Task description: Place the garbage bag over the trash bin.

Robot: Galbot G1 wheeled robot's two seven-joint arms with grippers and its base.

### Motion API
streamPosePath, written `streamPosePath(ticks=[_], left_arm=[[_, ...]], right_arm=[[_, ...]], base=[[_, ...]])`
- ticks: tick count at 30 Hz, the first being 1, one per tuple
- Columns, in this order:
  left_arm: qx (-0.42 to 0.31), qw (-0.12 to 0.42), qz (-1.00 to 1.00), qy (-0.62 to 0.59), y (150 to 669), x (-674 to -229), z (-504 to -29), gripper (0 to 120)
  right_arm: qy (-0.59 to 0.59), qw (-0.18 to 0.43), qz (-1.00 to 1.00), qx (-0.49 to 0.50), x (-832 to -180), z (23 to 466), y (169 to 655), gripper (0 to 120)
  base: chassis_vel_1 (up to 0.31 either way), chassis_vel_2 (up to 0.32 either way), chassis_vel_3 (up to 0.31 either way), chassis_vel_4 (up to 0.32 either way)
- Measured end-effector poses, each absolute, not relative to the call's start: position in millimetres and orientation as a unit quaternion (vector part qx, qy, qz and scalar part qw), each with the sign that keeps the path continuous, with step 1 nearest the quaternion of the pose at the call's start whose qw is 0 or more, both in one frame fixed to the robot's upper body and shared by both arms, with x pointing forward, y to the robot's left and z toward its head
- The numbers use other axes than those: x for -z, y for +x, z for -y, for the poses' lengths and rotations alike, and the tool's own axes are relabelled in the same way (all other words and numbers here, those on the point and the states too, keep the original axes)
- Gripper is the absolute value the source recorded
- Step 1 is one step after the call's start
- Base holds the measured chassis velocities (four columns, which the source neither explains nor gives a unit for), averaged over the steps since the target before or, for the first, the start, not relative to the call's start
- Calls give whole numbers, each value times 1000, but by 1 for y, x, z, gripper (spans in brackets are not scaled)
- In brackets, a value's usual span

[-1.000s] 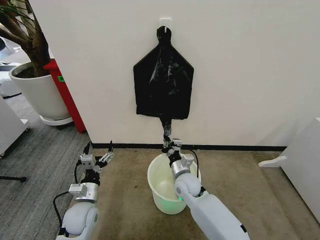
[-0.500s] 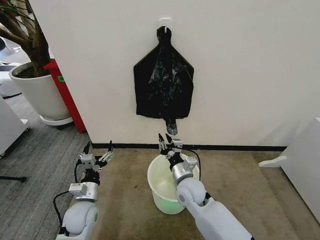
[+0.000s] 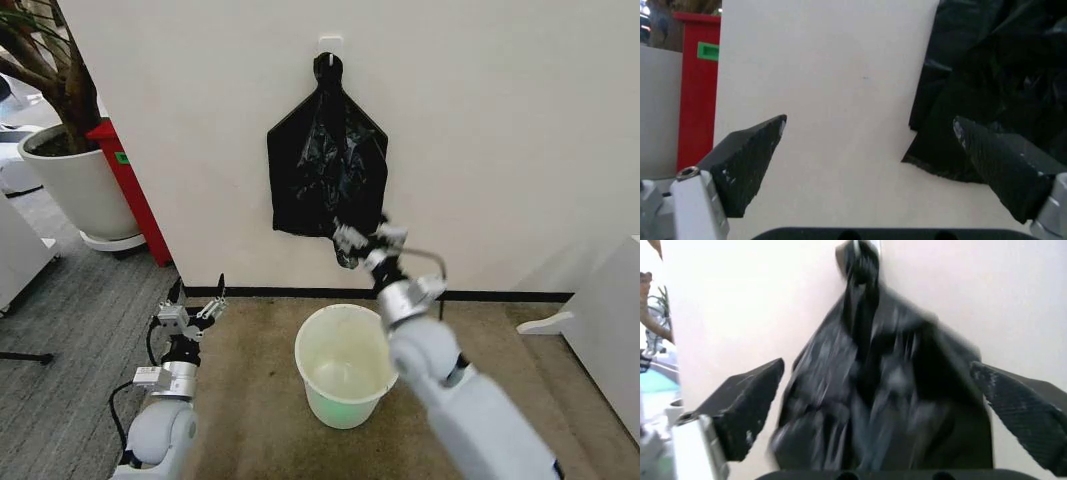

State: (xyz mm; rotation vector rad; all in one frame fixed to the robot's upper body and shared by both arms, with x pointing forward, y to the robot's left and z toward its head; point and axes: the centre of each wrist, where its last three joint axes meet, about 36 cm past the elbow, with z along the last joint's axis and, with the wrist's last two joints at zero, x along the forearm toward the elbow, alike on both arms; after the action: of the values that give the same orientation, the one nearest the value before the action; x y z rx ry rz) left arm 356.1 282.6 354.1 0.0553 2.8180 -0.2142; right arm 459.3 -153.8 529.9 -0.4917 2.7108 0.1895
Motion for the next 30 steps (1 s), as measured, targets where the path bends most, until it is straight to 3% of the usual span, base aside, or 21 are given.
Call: streamPosePath(ticks=[7, 18, 22, 30], left_arm=[[81, 165, -983, 24, 357, -355, -282, 99], [76, 165, -983, 24, 356, -356, -284, 99], [75, 163, -983, 24, 355, -355, -283, 99], [74, 163, -984, 22, 354, -354, -284, 99]], right_arm=[[-180, 197, -963, -46, -559, 147, 491, 100], [-192, 149, -969, -42, -526, 125, 496, 100], [-185, 142, -972, -38, -518, 128, 504, 93], [-166, 137, -976, -31, -510, 140, 518, 65]], base=[[0, 0, 0, 0], [0, 0, 0, 0], [0, 0, 0, 0], [0, 0, 0, 0]])
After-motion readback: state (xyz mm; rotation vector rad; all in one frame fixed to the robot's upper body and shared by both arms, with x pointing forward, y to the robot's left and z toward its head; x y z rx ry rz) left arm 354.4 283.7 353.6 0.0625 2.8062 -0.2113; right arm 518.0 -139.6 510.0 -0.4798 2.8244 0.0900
